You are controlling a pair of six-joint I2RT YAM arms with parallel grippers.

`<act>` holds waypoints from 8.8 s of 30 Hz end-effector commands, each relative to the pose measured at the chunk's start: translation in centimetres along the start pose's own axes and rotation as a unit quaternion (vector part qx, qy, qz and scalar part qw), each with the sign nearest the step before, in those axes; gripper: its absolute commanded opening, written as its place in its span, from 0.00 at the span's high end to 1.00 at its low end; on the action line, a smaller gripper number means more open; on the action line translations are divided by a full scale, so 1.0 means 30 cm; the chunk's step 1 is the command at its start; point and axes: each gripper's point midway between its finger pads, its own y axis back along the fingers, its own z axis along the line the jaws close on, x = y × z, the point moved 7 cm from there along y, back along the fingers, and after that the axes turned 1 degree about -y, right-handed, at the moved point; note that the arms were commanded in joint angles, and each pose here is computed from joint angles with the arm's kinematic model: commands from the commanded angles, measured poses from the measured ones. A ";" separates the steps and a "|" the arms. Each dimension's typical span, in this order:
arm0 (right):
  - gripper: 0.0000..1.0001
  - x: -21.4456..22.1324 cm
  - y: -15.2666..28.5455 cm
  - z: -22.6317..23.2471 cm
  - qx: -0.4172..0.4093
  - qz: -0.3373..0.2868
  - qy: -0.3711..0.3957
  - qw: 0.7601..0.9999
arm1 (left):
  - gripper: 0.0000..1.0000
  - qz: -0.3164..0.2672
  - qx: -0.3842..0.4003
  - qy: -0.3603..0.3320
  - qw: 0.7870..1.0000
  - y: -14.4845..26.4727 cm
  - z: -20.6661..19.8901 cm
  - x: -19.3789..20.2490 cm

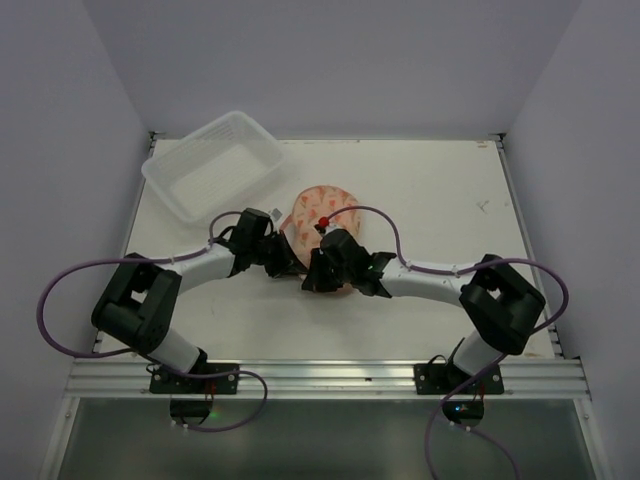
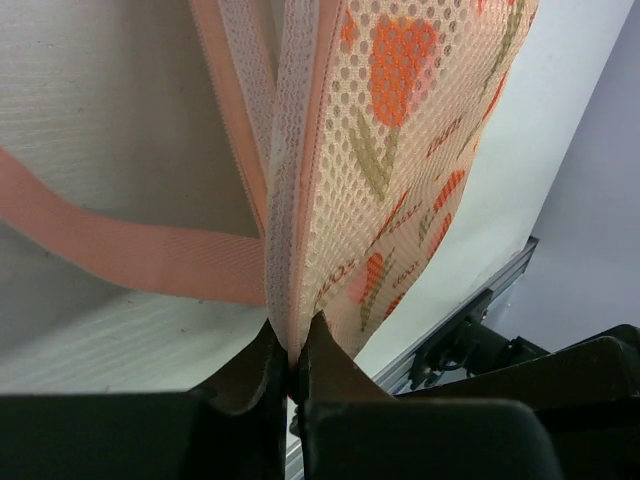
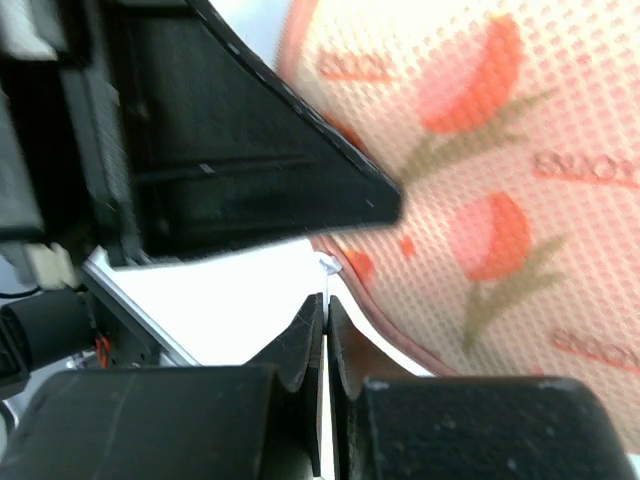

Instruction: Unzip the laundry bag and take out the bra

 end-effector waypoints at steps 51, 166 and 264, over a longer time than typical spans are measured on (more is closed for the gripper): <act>1.00 -0.001 0.080 -0.079 0.030 -0.005 -0.041 0.999 | 0.08 -0.074 0.026 0.033 0.996 0.026 -0.038 -0.010; 0.03 -0.065 0.636 -0.244 0.074 -0.231 -0.056 0.969 | 1.00 -0.011 -0.061 -0.368 0.928 -0.231 -0.209 -0.407; 0.02 -0.076 0.763 -0.239 0.041 -0.350 -0.117 0.929 | 0.72 -0.068 -0.142 -0.207 0.966 -0.061 -0.132 -0.147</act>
